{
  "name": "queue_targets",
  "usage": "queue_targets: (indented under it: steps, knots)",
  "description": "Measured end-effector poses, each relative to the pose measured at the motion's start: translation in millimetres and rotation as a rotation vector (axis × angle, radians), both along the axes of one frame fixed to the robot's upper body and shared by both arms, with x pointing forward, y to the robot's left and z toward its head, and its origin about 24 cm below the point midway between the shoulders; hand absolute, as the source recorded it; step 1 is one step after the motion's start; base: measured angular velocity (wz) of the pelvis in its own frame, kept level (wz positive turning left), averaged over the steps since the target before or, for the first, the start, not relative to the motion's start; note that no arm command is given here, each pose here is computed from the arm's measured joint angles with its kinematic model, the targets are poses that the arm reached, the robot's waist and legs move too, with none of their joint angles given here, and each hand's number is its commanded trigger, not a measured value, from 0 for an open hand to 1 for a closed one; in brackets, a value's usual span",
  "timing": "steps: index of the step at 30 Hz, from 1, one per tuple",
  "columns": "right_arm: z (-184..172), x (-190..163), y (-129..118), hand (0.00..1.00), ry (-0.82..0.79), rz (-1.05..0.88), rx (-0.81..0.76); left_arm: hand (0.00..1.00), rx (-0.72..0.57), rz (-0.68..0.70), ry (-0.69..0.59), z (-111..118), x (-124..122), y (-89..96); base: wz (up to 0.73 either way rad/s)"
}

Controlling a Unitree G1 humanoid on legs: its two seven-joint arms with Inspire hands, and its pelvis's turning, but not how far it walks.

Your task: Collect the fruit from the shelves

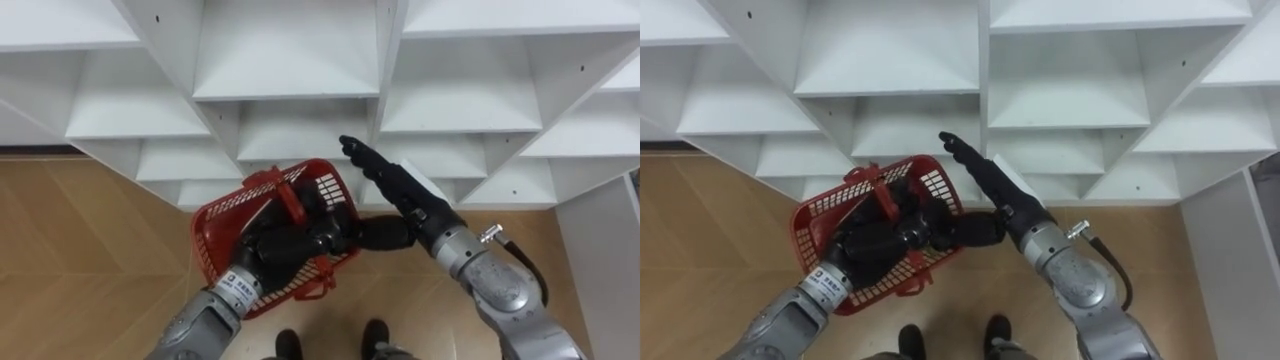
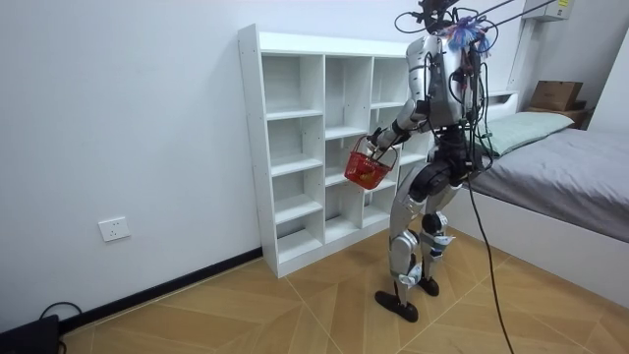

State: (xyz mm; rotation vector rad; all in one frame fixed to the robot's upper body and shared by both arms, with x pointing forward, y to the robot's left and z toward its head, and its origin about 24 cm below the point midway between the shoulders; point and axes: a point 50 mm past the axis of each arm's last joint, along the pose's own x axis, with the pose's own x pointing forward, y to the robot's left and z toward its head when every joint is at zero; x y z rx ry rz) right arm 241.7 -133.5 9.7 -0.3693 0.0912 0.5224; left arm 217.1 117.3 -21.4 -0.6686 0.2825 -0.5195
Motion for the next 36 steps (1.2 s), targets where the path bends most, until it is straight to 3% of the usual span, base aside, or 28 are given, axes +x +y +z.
queue_targets:
  steps: [11, 22, 32, 36]
  knots:
    - [-26, -14, -16, 0.0, 0.111, -0.056, -0.029, 1.0, 0.164, -0.055, 0.079, -29, -20, 13.0, 0.0]
    - [-75, -44, -58, 0.0, 0.317, -0.249, -0.072, 1.0, 0.559, -0.158, 0.241, -75, -60, 52.5, 0.04]
    - [-116, -102, -76, 0.0, 0.542, -0.417, -0.023, 1.0, 0.629, -0.136, 0.36, -94, -97, 76.2, 0.01]
    - [-123, -120, -81, 0.0, 0.584, -0.488, -0.026, 1.0, 0.621, -0.064, 0.417, -100, -110, 85.3, -0.03]
